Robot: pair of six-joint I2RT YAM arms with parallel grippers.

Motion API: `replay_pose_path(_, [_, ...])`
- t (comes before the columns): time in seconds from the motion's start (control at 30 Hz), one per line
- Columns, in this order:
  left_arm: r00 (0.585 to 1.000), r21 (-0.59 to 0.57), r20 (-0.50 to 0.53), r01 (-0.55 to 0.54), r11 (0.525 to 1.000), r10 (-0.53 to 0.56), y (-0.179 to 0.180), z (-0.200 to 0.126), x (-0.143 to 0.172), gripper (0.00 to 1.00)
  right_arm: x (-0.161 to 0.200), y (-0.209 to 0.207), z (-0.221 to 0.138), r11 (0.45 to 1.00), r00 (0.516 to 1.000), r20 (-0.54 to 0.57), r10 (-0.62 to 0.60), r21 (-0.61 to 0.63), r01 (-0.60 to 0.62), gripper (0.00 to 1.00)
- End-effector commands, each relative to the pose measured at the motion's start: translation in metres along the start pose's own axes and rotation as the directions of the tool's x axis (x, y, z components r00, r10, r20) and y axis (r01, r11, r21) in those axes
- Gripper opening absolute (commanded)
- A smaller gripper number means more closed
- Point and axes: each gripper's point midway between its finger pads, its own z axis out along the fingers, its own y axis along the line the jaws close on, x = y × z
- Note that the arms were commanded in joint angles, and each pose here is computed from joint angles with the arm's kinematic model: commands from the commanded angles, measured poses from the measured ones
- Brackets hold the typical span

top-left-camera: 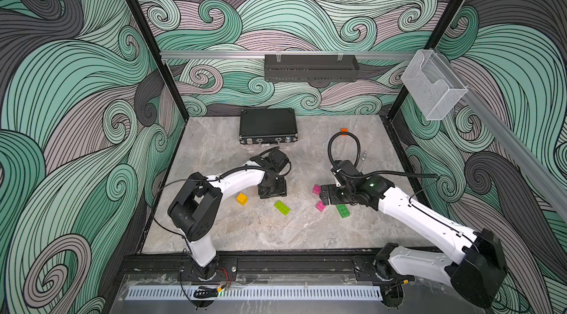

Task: Assemble a carrot with lego
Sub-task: Move the lego brick at the center of the board, then adjust the lego brick at the center of the board.

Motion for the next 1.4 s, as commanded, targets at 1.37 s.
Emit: replay_pose_path(1.37, [0.958,-0.187,-0.228,-0.216,0.958,0.172,0.036,0.009,0.050,0.45,0.005,-0.005,-0.008,0.998,0.997,0.047,0.058,-0.003,-0.058,1.00])
